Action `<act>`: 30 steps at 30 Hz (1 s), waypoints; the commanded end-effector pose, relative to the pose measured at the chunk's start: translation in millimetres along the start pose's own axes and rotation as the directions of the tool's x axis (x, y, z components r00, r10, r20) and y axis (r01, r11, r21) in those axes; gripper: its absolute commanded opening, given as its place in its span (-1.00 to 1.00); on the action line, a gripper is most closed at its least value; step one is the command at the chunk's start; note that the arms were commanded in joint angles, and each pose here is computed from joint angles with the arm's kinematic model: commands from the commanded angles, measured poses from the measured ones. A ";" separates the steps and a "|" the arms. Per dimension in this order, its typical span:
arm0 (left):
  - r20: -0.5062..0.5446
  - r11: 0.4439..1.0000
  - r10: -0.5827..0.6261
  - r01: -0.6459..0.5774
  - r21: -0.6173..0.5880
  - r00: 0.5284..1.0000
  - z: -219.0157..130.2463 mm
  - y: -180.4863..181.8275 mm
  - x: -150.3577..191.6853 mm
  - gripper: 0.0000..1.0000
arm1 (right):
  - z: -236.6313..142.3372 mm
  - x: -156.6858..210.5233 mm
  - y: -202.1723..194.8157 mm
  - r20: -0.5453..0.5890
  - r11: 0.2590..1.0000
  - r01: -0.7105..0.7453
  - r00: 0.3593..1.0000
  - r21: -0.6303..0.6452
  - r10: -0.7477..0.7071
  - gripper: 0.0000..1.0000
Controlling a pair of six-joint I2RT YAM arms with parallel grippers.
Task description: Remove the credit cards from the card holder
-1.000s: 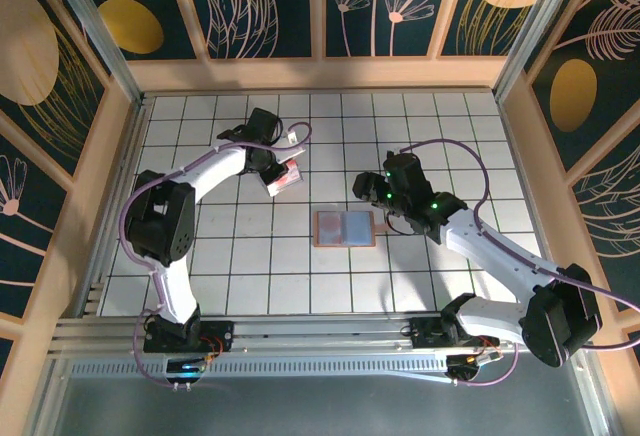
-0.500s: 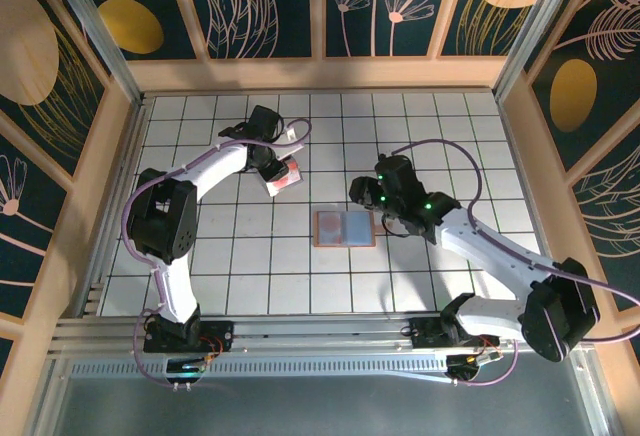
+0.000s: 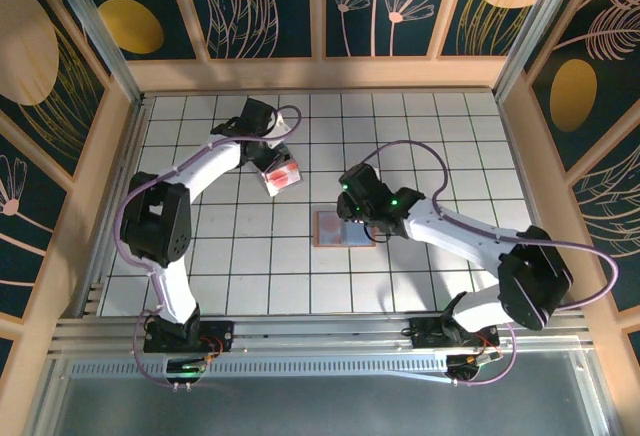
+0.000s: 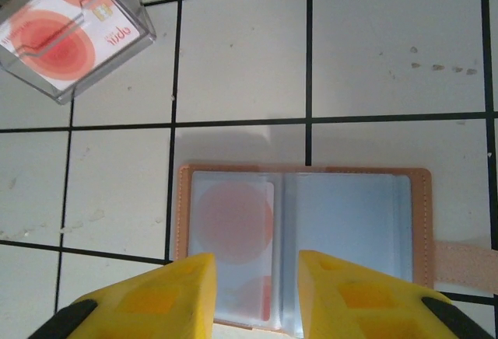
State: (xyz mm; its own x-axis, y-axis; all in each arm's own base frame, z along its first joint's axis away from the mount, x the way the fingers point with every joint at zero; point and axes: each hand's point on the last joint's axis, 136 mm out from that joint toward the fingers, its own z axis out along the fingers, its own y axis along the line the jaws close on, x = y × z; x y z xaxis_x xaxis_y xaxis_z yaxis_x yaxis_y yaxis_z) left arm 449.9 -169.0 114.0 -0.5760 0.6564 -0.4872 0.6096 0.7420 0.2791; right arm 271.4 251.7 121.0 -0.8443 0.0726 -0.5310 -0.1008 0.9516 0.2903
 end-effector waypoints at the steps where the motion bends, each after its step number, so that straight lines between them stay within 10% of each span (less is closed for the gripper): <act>1: 0.162 0.995 -0.101 0.101 0.008 0.982 -45.0 5.2 -27.2 0.19 | 5.5 5.6 3.0 -0.016 0.997 0.034 0.999 0.066 -0.033 -0.34; 8: 0.341 0.912 -0.364 0.406 -0.057 0.867 -106.5 33.2 -31.5 0.37 | 29.7 34.2 18.9 -0.114 0.978 0.138 0.986 0.159 -0.120 -0.25; 15: 0.458 0.764 -0.526 0.634 -0.117 0.717 -138.1 52.4 3.2 0.97 | 51.9 53.2 29.5 -0.186 0.952 0.226 0.964 0.207 -0.188 -0.08; 24: 0.597 0.564 -0.645 0.825 -0.050 0.477 -161.6 57.6 47.8 0.98 | 69.6 64.9 33.2 -0.226 0.955 0.230 0.956 0.189 -0.185 0.11; 30: 0.605 0.520 -0.680 0.854 -0.001 0.414 -160.0 52.9 57.5 0.98 | 75.6 78.2 25.9 -0.260 0.957 0.222 0.950 0.188 -0.170 0.12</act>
State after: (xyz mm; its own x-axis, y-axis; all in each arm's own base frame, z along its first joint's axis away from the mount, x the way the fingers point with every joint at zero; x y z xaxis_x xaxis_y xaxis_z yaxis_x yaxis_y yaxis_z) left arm 359.9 -73.7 223.5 -0.3909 -0.2251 -0.8925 -0.1417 0.9728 -0.1833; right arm 244.9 306.6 34.8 -0.9138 -0.1772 -0.3654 -0.1969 0.9803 0.0171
